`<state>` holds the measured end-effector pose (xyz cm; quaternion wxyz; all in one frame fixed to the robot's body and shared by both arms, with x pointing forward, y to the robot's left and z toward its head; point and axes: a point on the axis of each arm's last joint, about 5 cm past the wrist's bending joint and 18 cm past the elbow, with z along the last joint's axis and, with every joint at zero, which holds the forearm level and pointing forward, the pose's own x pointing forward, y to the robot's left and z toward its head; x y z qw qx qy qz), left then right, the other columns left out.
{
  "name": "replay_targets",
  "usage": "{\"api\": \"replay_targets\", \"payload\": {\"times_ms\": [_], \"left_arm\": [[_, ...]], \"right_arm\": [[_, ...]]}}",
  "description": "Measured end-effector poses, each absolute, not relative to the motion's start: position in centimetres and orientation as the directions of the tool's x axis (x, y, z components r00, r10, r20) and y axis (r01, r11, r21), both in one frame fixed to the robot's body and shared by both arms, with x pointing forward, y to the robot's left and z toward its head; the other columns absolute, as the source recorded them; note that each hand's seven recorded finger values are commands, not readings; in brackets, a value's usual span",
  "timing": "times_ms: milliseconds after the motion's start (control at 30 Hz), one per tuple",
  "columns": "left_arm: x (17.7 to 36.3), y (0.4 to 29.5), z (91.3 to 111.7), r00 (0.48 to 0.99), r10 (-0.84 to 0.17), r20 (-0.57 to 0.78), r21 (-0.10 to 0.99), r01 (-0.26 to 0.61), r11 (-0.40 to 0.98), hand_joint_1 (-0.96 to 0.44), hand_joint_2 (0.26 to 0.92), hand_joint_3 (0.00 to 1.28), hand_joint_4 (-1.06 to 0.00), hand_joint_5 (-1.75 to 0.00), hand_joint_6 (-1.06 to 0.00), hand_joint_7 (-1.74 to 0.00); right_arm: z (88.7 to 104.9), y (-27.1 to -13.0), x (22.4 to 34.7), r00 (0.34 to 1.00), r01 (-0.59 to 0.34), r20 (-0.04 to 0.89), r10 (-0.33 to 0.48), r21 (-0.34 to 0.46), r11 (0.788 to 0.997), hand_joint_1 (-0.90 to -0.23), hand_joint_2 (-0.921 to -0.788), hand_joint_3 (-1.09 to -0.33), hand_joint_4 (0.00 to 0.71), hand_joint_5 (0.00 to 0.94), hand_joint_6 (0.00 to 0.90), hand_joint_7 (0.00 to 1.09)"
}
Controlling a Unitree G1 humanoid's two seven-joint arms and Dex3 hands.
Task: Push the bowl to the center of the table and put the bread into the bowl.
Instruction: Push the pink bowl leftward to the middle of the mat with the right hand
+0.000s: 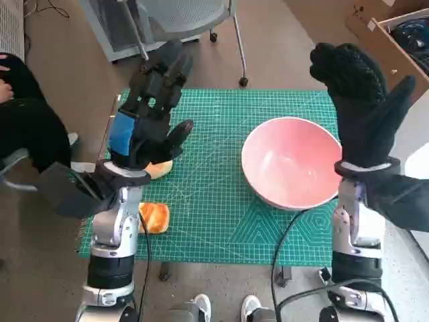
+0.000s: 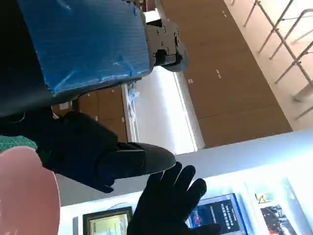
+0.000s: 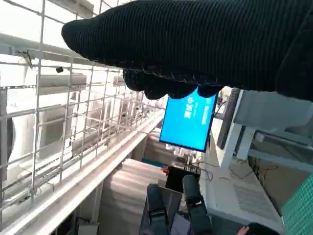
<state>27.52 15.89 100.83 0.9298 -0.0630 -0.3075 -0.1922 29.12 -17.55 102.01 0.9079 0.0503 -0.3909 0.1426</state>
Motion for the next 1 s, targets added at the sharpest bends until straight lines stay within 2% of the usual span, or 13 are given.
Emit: {"api": "replay_targets", "payload": {"times_ms": [1000], "left_arm": [[27.55,15.91,100.78,0.734,-0.331,0.593,0.009,0.405,0.914,-0.53,0.764,0.42,0.00,-0.21,0.00,-0.57]], "right_arm": [[101.86,-17.63,29.18,0.656,-0.304,0.720,0.228,-0.024,0.952,-0.530,-0.921,-0.536,0.352,0.003,0.245,0.42]]}}
